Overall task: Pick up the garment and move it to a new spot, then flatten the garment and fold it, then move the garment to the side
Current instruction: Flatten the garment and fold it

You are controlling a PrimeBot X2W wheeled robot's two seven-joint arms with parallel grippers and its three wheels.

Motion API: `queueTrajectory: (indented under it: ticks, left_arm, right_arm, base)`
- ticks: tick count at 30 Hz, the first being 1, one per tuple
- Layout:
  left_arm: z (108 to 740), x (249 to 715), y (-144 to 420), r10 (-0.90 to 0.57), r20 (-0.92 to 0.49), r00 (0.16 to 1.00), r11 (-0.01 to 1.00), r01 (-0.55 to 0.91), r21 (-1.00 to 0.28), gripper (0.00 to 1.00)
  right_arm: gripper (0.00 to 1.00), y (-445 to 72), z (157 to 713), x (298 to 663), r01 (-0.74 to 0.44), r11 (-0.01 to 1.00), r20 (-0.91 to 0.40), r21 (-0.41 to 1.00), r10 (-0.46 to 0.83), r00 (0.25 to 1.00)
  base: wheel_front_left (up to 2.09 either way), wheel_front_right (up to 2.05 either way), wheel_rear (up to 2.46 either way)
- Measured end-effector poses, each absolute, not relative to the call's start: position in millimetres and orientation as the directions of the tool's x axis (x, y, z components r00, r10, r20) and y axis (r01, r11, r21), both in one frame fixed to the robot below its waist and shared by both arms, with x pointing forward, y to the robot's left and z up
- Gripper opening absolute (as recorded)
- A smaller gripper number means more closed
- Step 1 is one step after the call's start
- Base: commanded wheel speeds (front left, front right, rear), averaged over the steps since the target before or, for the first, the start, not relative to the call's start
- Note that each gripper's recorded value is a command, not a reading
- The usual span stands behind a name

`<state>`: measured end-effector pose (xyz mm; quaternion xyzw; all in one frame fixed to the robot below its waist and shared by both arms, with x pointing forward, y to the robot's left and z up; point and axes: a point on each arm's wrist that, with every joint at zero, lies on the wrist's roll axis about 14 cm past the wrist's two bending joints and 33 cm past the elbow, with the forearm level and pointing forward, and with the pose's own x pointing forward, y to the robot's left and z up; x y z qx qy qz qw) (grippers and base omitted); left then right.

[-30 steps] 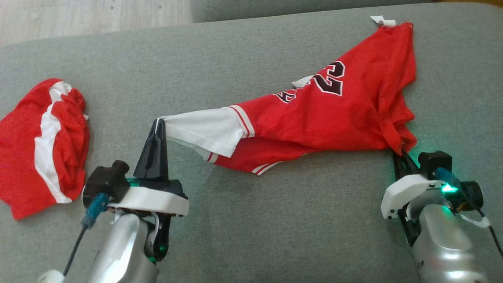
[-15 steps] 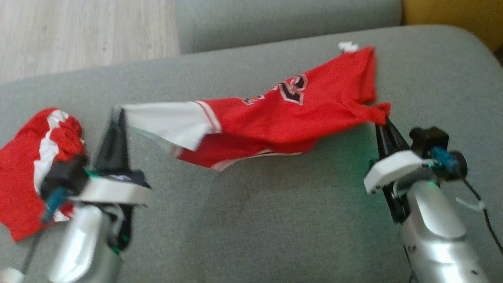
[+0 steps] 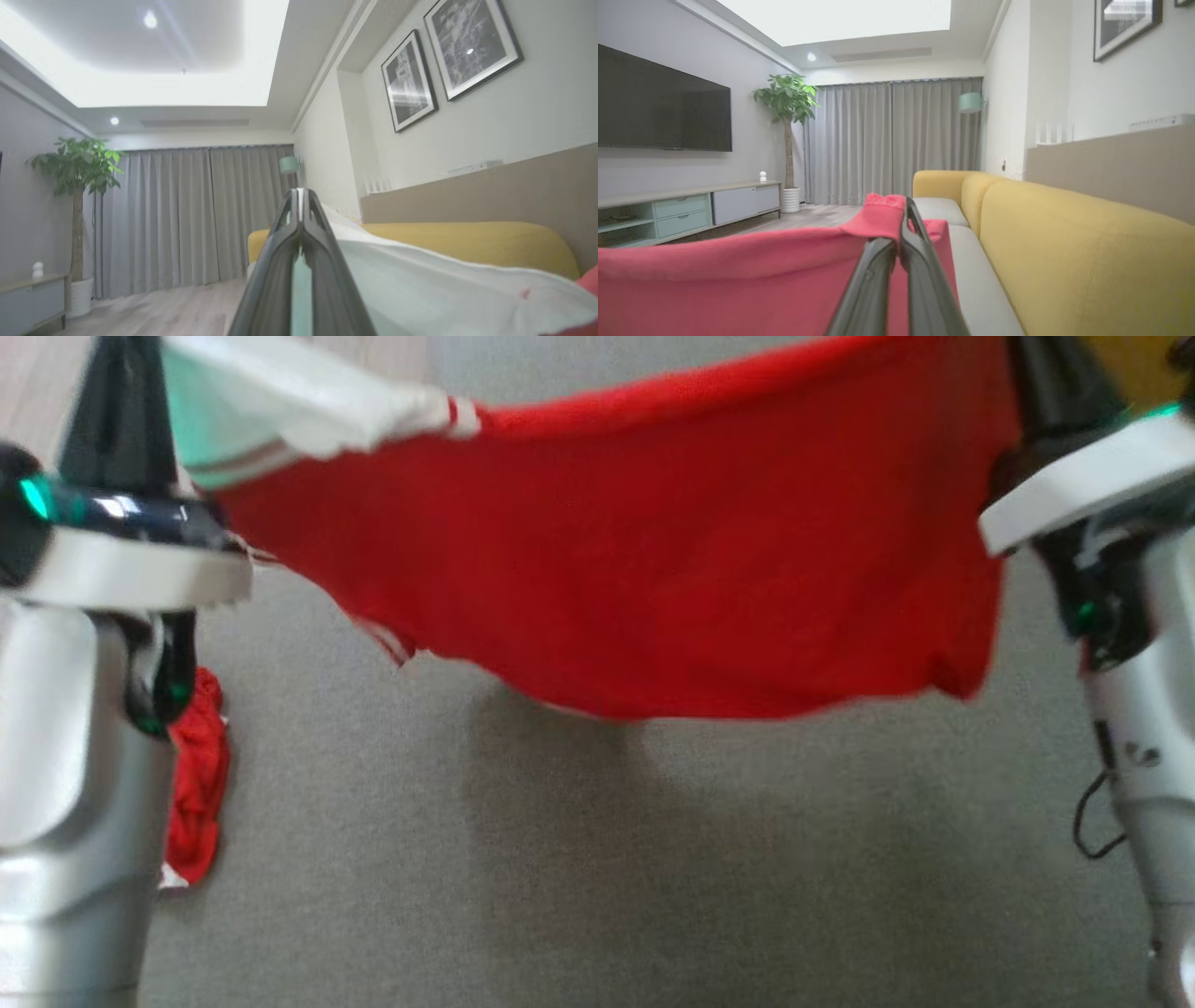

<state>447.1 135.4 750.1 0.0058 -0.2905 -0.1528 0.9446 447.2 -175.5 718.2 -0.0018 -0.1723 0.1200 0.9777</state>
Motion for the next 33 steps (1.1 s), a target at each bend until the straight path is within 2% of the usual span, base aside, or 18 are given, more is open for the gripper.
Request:
queueTrajectory:
  ticks: [8,14,17,21,26,29,33]
  left_arm:
    - [815.9,407.6,126.2,-0.326,0.669,0.668,0.938,0.315,0.143,0.00]
    - [836.2,392.5,130.4,-0.314,0.703,0.638,0.938,0.324,0.125,0.00]
    - [825.4,406.6,130.1,-0.319,0.667,0.674,0.938,0.324,0.121,0.00]
    - [795.4,453.0,120.2,-0.362,0.559,0.746,0.925,0.360,0.120,0.00]
    - [789.2,530.6,112.4,-0.382,0.498,0.779,0.923,0.344,0.169,0.00]
    - [787.6,576.3,119.1,-0.356,0.492,0.795,0.935,0.299,0.193,0.00]
    - [795.2,618.6,133.6,-0.299,0.541,0.786,0.954,0.238,0.183,0.00]
  right_arm:
    - [0.00,-174.3,782.1,413.7,-0.238,0.967,0.470,-0.087,0.251,0.847]
    - [0.00,-172.6,755.9,408.2,-0.239,0.969,0.388,-0.057,0.242,0.889]
    - [0.00,-175.0,745.7,416.0,-0.221,0.974,0.352,-0.056,0.227,0.908]
    - [0.00,-182.5,726.9,446.1,-0.199,0.979,0.283,-0.034,0.201,0.938]
    - [0.00,-186.2,713.1,515.9,-0.175,0.983,0.221,-0.047,0.181,0.958]
    - [0.00,-189.7,718.6,558.3,-0.150,0.986,0.245,-0.076,0.164,0.956]
    - [0.00,-195.0,740.3,597.6,-0.107,0.986,0.352,-0.130,0.146,0.924]
  base:
    - [0.00,0.00,0.00]
    - [0.00,0.00,0.00]
    - [0.00,0.00,0.00]
    - [0.00,0.00,0.00]
    - [0.00,0.00,0.00]
    - [0.00,0.00,0.00]
    - [0.00,0.00,0.00]
